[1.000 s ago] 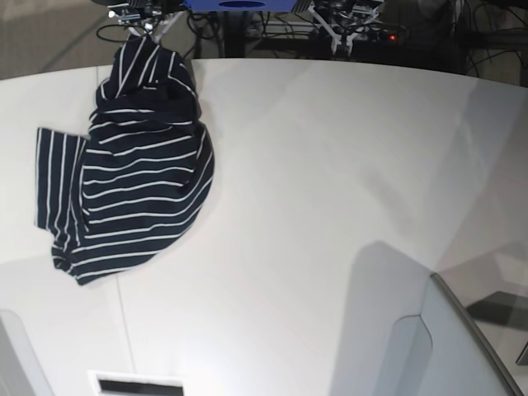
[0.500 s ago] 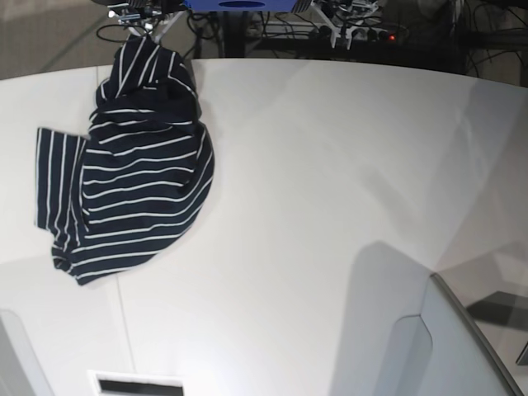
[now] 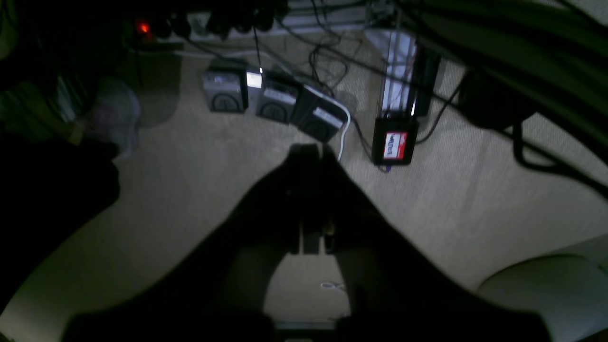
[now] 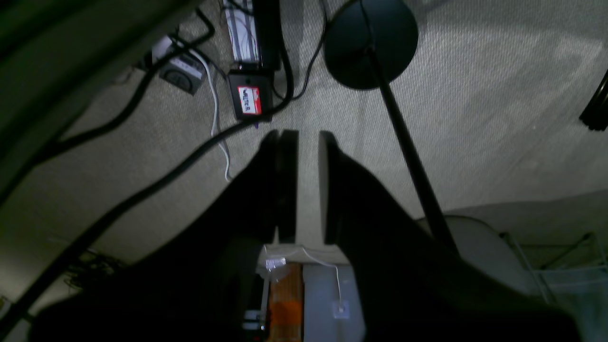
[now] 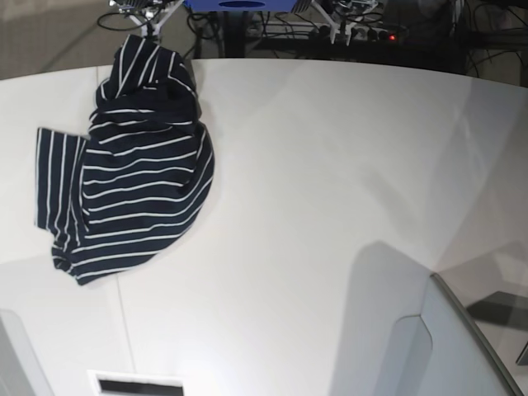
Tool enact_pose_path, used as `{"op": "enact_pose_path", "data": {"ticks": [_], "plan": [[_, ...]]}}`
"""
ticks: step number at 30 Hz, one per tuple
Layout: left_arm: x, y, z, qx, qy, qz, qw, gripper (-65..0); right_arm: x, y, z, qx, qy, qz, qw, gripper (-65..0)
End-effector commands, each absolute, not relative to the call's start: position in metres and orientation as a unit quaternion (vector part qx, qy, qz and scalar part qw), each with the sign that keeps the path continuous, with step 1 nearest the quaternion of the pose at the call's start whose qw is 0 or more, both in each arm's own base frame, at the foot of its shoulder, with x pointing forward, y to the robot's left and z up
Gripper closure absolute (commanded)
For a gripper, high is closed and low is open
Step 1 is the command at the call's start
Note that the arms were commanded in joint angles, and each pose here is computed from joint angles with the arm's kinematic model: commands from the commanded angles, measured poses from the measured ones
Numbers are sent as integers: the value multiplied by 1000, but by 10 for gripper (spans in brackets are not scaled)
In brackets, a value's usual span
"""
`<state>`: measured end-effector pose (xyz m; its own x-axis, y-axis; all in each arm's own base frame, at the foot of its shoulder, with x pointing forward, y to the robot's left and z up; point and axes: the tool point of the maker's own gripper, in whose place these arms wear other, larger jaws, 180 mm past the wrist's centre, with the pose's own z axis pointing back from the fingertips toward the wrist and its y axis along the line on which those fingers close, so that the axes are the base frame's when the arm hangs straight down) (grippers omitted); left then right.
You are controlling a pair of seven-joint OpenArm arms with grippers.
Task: Layout the t-shirt on the table in an organized manner, then fold the t-shirt properly
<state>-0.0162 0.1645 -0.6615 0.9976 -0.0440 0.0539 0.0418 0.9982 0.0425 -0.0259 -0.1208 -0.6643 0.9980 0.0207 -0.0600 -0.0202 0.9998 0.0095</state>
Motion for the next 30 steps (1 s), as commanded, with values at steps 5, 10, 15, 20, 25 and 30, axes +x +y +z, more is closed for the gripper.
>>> {"op": "enact_pose_path", "data": {"ticks": [5, 10, 15, 20, 25, 30], "plan": [[-28, 168, -661, 24, -20, -26, 999, 0, -27, -124, -664, 1, 30, 9, 1000, -6], [-23, 179, -653, 32, -56, -32, 997, 0, -44, -121, -663, 3, 42, 9, 999, 0], [-16, 194, -632, 42, -109, -47, 992, 0, -59, -124, -660, 0, 35, 7, 999, 0], [-17, 201, -615, 47, -136, -61, 988, 0, -63, -131, -647, -9, 32, 5, 999, 0], [-9, 208, -593, 50, -170, -83, 981, 0, -40, -173, -603, -54, -19, -59, 997, 0], [13, 214, -563, 52, -220, -104, 968, 0, -5, -191, -539, -81, -100, -79, 988, 0]]}}
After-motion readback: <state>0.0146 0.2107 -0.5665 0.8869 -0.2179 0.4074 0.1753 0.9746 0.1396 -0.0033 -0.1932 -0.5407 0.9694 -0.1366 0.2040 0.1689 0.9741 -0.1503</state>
